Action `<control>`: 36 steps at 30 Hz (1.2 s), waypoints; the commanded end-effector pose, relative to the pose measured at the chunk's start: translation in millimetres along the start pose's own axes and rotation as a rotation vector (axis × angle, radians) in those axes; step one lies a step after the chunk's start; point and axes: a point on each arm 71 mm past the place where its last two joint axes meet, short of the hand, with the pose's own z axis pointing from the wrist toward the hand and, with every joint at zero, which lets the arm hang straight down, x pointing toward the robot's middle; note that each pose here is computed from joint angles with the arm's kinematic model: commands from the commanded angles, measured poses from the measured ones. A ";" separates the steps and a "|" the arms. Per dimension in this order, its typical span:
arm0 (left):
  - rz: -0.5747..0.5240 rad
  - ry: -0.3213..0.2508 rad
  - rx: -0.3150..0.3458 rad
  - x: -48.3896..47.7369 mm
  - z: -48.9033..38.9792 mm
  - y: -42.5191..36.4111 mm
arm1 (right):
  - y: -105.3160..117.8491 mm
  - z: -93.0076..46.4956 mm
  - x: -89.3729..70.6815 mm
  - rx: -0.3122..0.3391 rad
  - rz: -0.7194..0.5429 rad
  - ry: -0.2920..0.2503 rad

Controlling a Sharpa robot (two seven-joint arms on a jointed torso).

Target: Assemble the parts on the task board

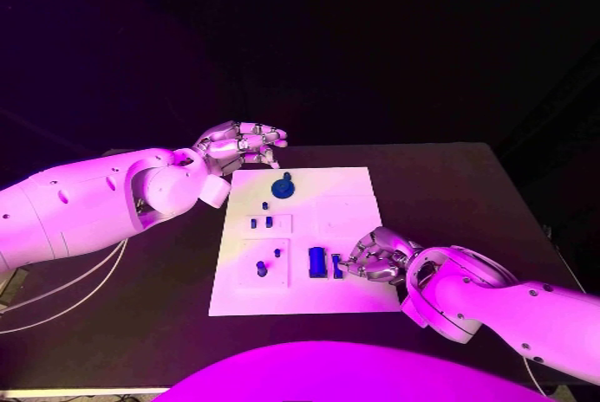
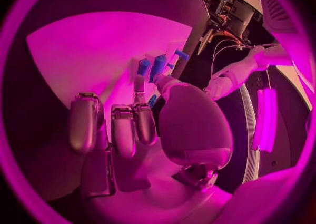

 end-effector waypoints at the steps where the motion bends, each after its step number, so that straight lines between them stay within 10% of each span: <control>1: -0.003 0.018 0.005 2.1 0.6 -0.6 | 3.0 -1.9 6.3 -0.043 -0.037 0.054; 36: -0.004 0.020 0.002 2.1 -0.1 -0.6 | -5.1 16.4 6.9 0.001 -0.069 0.016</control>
